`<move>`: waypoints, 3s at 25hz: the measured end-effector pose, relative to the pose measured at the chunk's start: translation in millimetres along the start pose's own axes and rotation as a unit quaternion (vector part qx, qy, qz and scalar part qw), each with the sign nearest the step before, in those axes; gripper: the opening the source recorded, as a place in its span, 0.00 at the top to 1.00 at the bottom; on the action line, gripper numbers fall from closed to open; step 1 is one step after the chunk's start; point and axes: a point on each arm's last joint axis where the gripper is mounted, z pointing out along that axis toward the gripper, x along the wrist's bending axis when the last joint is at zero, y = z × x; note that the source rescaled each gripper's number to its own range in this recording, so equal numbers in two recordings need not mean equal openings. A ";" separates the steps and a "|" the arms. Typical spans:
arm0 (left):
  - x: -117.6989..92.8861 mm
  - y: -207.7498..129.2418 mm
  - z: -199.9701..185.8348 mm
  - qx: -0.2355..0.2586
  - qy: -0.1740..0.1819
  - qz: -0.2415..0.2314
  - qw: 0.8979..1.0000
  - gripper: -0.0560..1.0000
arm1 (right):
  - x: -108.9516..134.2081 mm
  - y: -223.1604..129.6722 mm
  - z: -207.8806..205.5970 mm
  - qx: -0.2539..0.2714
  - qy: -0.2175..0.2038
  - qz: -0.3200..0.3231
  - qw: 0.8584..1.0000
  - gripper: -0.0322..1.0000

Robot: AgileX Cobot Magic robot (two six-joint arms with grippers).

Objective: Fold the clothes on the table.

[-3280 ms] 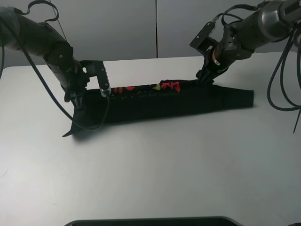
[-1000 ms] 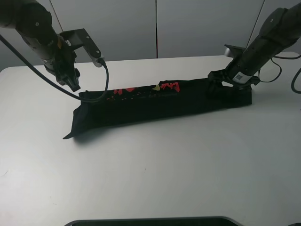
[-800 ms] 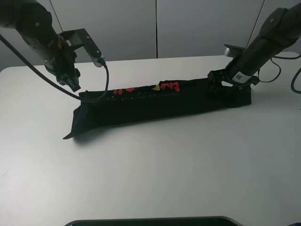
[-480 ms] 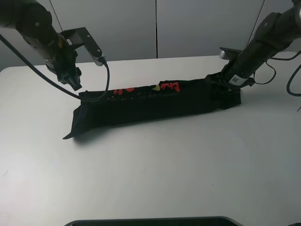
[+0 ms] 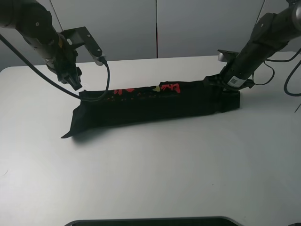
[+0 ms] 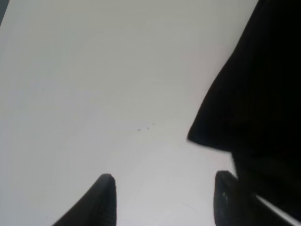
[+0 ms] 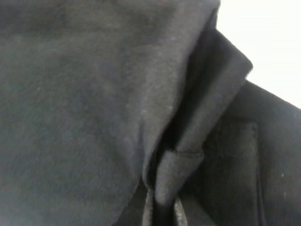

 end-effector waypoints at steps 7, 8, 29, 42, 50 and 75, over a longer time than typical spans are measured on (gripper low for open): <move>0.1 0.2 0.0 -0.001 0.000 0.000 1.000 0.38 | -61.8 -16.6 -97.1 -0.075 -0.066 0.052 0.994 0.94; 0.1 0.2 0.0 -0.001 0.000 0.000 1.000 0.38 | -61.9 -20.4 -110.5 -0.081 -0.068 0.052 0.993 0.94; -2.5 -1.7 0.0 0.009 -0.014 -0.015 1.000 0.38 | 166.0 -6.0 -6.9 -0.054 0.183 -0.078 0.979 0.94; -2.8 -2.1 0.0 0.011 -0.015 -0.016 1.000 0.38 | 192.0 -12.1 31.0 -0.046 0.230 -0.082 0.969 0.90; -2.6 -1.5 0.0 0.008 -0.014 -0.016 1.000 0.38 | 208.4 -19.3 20.6 -0.025 0.334 -0.111 0.936 0.24; 37.7 -23.8 -172.6 -0.175 0.118 -0.072 0.975 0.38 | 210.6 -17.3 30.8 -0.032 0.368 -0.093 0.924 0.19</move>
